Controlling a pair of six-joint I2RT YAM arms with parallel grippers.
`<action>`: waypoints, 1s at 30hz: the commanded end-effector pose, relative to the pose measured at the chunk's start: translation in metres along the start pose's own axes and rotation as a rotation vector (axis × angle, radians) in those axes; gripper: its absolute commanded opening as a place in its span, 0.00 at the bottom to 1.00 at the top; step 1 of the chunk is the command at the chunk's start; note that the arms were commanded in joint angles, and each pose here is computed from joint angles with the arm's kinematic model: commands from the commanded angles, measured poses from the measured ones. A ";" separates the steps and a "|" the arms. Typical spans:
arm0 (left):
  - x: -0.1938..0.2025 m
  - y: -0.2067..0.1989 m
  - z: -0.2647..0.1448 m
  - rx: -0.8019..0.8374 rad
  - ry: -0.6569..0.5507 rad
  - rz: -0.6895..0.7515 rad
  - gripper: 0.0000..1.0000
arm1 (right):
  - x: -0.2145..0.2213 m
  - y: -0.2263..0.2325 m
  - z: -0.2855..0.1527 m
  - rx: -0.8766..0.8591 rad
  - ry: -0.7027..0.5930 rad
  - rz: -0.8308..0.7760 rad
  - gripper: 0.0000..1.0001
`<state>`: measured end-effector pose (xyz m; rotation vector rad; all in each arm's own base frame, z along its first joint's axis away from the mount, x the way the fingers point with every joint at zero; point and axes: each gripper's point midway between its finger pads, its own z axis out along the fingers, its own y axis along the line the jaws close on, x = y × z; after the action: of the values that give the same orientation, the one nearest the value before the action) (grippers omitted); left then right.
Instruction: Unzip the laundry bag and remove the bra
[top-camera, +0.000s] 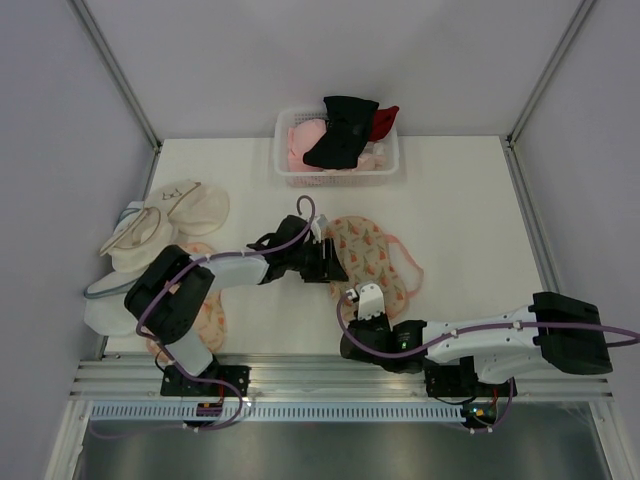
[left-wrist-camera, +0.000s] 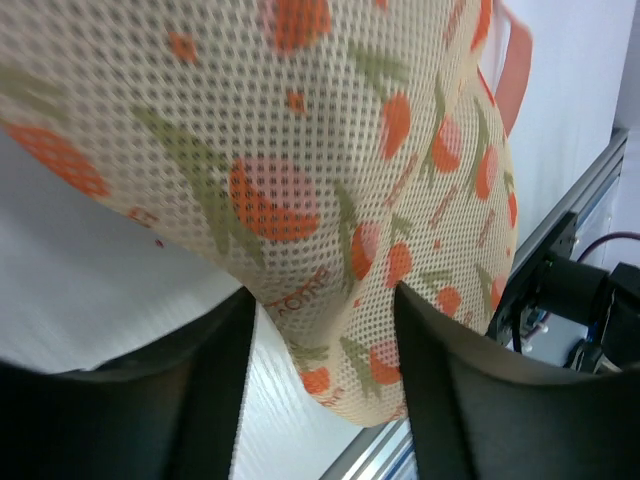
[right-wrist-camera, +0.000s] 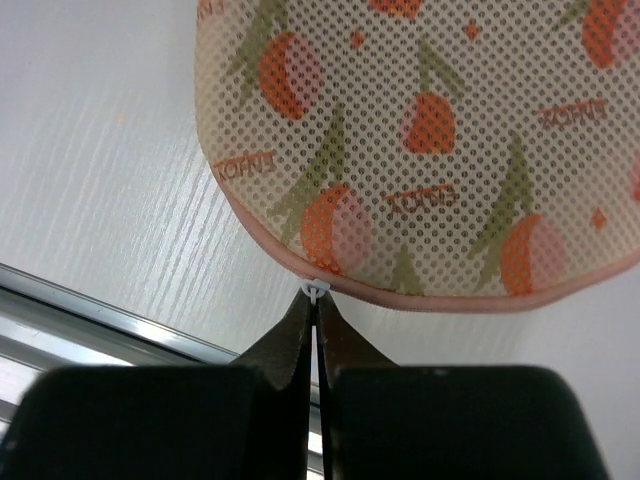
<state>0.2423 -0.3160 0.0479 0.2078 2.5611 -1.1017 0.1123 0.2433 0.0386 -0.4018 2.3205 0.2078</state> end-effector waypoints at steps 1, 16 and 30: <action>-0.019 -0.006 -0.007 0.006 -0.061 -0.010 0.66 | -0.006 0.010 0.003 -0.017 -0.017 0.005 0.00; 0.057 0.005 -0.053 0.058 -0.257 -0.388 0.77 | -0.046 0.076 0.017 -0.323 -0.128 0.086 0.01; 0.022 -0.017 -0.054 0.123 -0.374 -0.457 0.58 | -0.021 0.078 0.014 -0.403 -0.055 0.049 0.00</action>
<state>0.1930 -0.2744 0.0646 -0.4809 2.3389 -1.2146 0.1078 0.3152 0.0318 -0.5415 2.2738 0.6375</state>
